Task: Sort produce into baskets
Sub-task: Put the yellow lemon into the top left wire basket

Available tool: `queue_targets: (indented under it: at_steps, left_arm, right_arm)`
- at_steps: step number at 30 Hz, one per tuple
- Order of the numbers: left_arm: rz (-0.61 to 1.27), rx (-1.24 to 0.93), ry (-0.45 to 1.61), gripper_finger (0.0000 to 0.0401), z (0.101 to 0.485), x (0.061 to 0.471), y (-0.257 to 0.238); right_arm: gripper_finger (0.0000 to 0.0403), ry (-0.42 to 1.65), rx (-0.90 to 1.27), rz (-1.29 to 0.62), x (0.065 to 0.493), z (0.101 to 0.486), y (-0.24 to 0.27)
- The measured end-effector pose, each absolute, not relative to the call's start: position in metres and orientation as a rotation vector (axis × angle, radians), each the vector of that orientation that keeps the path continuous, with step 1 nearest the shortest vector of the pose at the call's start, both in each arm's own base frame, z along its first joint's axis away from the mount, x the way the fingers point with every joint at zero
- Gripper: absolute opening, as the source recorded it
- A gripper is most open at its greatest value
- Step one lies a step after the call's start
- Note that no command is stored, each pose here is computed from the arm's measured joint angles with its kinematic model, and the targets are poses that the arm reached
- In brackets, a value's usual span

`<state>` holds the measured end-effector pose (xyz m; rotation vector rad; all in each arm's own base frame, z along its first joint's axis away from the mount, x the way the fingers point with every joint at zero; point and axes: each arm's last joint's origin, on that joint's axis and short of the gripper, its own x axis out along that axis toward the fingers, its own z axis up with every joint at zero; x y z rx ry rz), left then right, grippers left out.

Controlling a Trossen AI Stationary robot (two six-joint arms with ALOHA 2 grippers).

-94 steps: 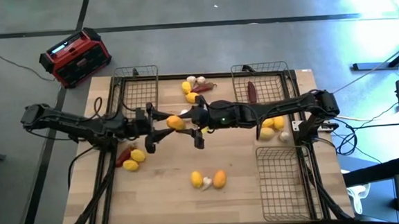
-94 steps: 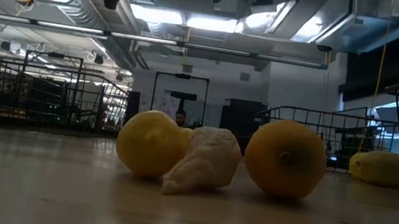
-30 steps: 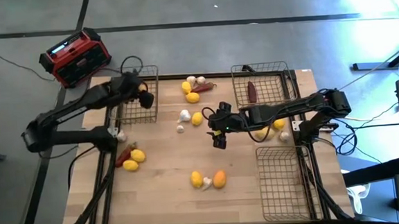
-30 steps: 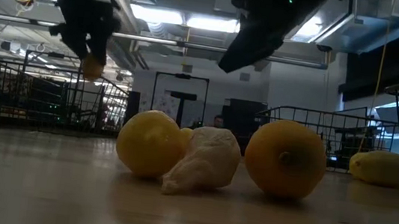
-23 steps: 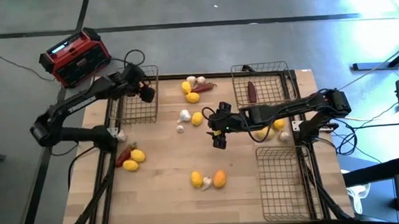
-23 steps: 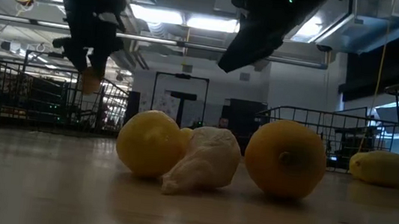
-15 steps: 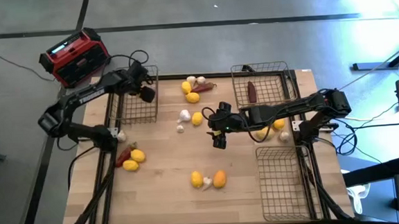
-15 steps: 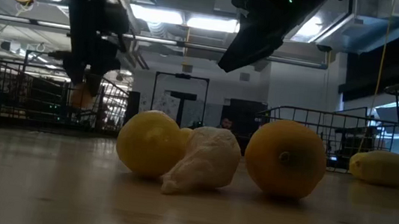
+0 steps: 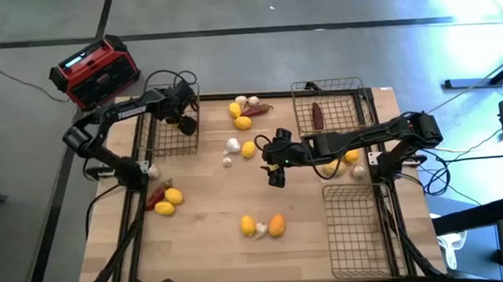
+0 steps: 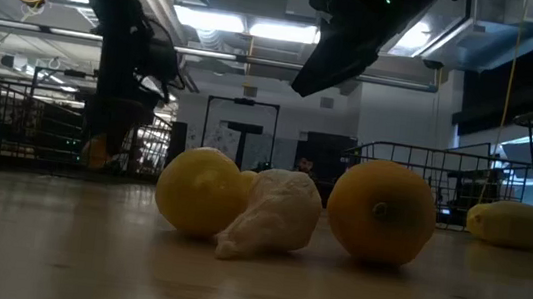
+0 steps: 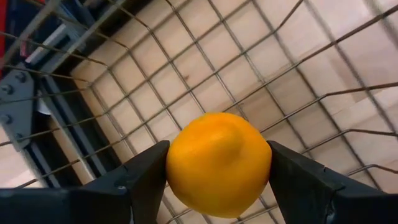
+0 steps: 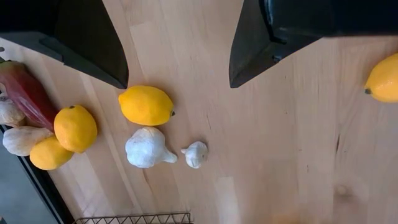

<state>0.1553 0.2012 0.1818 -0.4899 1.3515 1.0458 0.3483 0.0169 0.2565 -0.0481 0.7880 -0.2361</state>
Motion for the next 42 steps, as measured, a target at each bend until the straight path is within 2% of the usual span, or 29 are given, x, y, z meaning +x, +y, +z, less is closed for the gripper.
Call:
queue_targets:
  at_steps: [19,29,32,39,42]
  left_arm:
    - [0.999,-0.524,1.422,0.0249,0.1718,0.1487,0.2070]
    - [1.030,-0.524,1.371,0.0250,0.1711,0.1512,0.2102]
    - [1.032,-0.530,1.376,0.0263,0.1711,0.1508,0.2097]
    - [1.029,-0.538,1.407,0.0332,0.1709,0.1490,0.2074]
    - [1.020,-0.534,1.418,0.0349,0.1717,0.1482,0.2064]
  right_arm:
    - [0.0275,0.788,-0.042,-0.238,0.3482,0.2565,0.0170]
    - [0.0275,0.787,-0.040,-0.239,0.3482,0.2565,0.0169]
    - [0.0275,0.787,-0.040,-0.238,0.3482,0.2565,0.0170]
    - [0.0275,0.788,-0.040,-0.238,0.3482,0.2565,0.0171]
    - [0.0275,0.788,-0.040,-0.237,0.3482,0.2565,0.0171]
